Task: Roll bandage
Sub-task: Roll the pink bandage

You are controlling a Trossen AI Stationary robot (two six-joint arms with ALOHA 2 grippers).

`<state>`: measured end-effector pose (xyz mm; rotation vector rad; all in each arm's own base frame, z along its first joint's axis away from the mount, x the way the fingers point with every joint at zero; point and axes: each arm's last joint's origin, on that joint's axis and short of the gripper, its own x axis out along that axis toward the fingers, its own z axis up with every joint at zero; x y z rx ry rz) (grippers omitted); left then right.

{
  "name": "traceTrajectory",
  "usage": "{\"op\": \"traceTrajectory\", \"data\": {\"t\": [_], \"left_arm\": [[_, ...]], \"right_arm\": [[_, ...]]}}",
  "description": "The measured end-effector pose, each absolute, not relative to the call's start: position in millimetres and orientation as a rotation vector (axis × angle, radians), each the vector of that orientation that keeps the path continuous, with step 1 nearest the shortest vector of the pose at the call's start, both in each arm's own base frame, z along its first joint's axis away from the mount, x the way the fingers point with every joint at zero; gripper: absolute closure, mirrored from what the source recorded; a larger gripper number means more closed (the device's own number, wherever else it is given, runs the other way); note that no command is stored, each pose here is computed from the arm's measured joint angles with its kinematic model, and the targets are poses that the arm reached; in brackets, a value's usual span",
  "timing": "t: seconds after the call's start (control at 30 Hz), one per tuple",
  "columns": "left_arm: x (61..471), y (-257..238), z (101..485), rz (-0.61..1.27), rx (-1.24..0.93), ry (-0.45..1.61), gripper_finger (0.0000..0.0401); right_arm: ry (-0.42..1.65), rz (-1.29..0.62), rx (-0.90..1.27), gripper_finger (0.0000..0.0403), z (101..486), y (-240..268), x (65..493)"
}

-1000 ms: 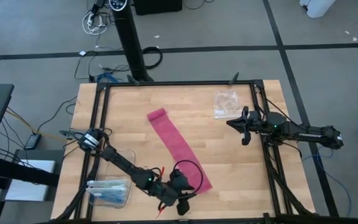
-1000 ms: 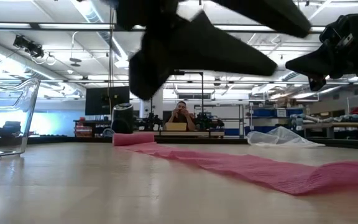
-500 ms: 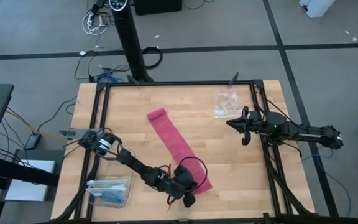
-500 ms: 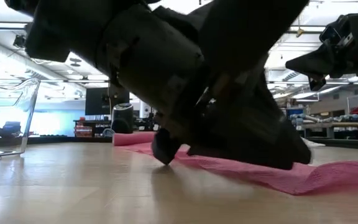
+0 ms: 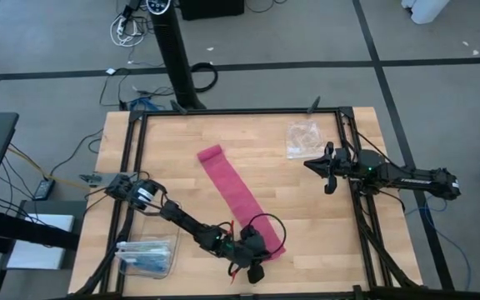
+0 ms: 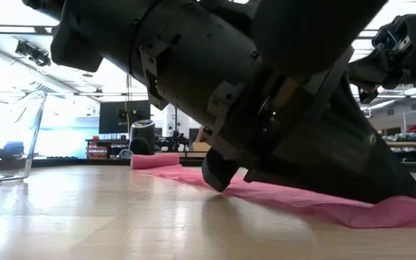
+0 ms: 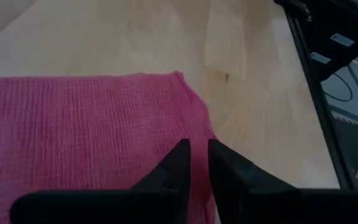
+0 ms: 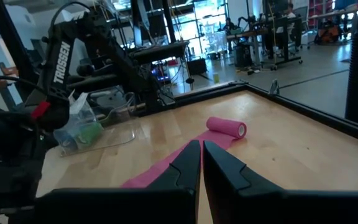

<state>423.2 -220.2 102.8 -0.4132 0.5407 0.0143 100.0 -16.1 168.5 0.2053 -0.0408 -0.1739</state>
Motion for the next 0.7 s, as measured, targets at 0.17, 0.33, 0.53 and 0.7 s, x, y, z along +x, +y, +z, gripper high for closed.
{"op": "traceTrajectory", "data": {"t": [0.17,0.33,0.53,0.7], "left_arm": [[419.7,-226.7,102.7,0.000,-0.409,0.545,0.0339],[417.5,-229.6,101.9,-0.003,-0.402,0.555,0.0339],[417.2,-229.8,101.6,-0.002,-0.400,0.557,0.0339],[417.2,-230.5,102.1,-0.005,-0.402,0.552,0.0339]], "right_arm": [[-0.041,-0.174,0.205,0.0380,168.5,-16.1,100.0],[-0.047,-0.173,0.205,0.0380,169.2,-16.0,100.0],[-0.140,-0.128,0.258,0.0380,178.1,-13.8,99.7],[-0.224,0.099,0.330,0.0380,189.0,-5.3,98.2]]}}
